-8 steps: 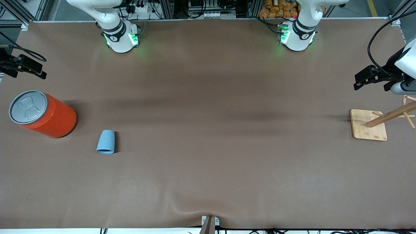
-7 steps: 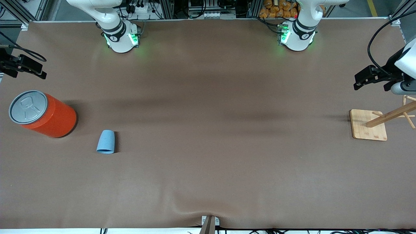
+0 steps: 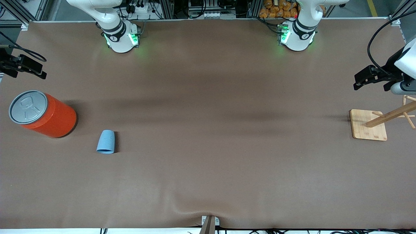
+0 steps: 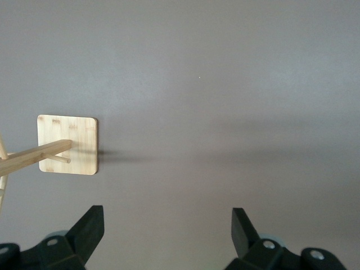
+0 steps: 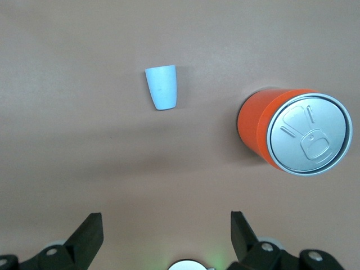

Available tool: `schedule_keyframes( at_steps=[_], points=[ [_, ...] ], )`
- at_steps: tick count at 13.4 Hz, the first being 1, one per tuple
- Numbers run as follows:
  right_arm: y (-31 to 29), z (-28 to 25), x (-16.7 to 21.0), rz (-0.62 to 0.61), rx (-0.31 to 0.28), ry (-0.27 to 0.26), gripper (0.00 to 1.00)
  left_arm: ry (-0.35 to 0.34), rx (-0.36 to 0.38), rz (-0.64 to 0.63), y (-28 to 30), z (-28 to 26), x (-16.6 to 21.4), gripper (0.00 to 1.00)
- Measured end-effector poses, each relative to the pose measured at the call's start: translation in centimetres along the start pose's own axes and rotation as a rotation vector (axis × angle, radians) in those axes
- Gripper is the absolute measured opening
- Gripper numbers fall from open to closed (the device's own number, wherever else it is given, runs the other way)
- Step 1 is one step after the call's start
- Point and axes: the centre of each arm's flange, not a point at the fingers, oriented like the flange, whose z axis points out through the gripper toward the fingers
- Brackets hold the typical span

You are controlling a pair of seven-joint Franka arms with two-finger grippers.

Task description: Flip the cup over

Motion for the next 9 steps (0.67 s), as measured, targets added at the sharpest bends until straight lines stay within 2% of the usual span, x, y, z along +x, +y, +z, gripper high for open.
schedule_keyframes(
  at_steps=[5, 9],
  points=[
    [-0.3, 1.0, 0.6, -0.004, -0.002, -0.018, 1.0, -0.001, 0.0, 0.0, 0.0, 0.0, 0.0, 1.0],
    [-1.6, 6.2, 3.0, -0.029, -0.005, -0.02, 1.0, -0.001, 0.0, 0.0, 0.0, 0.0, 0.0, 1.0]
  ],
)
